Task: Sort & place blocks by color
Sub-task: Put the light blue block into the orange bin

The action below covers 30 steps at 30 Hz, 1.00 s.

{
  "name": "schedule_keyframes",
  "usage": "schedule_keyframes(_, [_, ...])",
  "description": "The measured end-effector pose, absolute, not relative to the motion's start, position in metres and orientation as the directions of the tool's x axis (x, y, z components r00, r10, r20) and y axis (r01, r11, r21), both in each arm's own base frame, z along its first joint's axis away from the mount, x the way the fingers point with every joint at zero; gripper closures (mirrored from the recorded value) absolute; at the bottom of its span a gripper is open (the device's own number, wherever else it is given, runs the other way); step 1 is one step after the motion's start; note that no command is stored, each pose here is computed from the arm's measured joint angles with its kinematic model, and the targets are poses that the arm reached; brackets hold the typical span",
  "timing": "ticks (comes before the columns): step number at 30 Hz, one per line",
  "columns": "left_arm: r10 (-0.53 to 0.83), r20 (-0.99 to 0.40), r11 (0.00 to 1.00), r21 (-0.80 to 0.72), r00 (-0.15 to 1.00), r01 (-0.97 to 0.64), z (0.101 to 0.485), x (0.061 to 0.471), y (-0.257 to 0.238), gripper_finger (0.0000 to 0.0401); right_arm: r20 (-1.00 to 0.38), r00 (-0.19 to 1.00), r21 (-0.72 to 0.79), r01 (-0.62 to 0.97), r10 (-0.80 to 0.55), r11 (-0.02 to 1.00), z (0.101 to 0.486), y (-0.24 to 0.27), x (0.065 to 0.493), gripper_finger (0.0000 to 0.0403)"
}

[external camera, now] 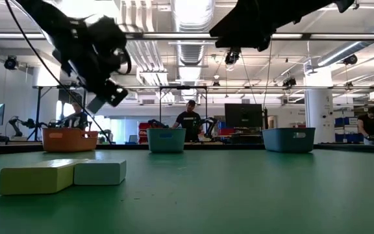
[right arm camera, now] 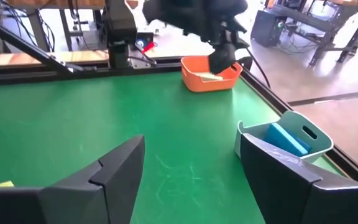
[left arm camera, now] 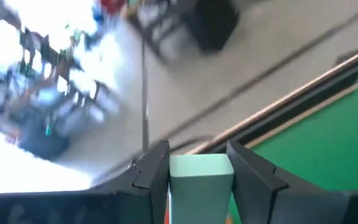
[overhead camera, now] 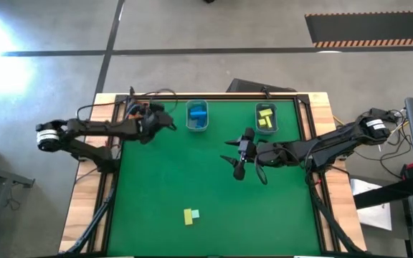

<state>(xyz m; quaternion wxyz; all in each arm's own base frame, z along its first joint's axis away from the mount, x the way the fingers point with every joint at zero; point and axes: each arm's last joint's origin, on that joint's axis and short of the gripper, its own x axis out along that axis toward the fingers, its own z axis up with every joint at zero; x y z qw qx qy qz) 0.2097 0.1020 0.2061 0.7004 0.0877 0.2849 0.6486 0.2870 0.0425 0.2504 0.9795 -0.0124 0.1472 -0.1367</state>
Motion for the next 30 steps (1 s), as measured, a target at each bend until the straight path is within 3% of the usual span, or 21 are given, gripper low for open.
schedule_keyframes(4, [0.915,-0.393,0.126,0.487,-0.088,-0.864,0.194,0.192,0.137,0.0284,-0.297,0.915,-0.068,0.264,-0.272,0.962,0.246,0.043,0.289,0.0153])
schedule_keyframes(9, [0.862,-0.496,0.130,0.420,-0.107,-0.898,0.186,0.174,0.166,0.0284,-0.305,0.912,-0.059,0.268,-0.273,0.962,0.245,0.043,0.290,0.0150])
schedule_keyframes(16, [0.845,-0.524,0.133,0.402,-0.108,-0.906,0.184,0.169,0.173,0.0282,-0.305,0.912,-0.058,0.268,-0.273,0.962,0.244,0.043,0.290,0.0154])
schedule_keyframes(23, [0.845,-0.524,0.133,0.402,-0.109,-0.906,0.184,0.169,0.173,0.0193,-0.305,0.912,-0.060,0.268,-0.273,0.962,0.244,0.043,0.290,0.0150])
schedule_keyframes(30, [0.845,-0.524,0.133,0.402,-0.109,-0.906,0.184,0.169,0.173,0.0180,-0.306,0.912,-0.061,0.267,-0.273,0.962,0.244,0.043,0.290,0.0153])
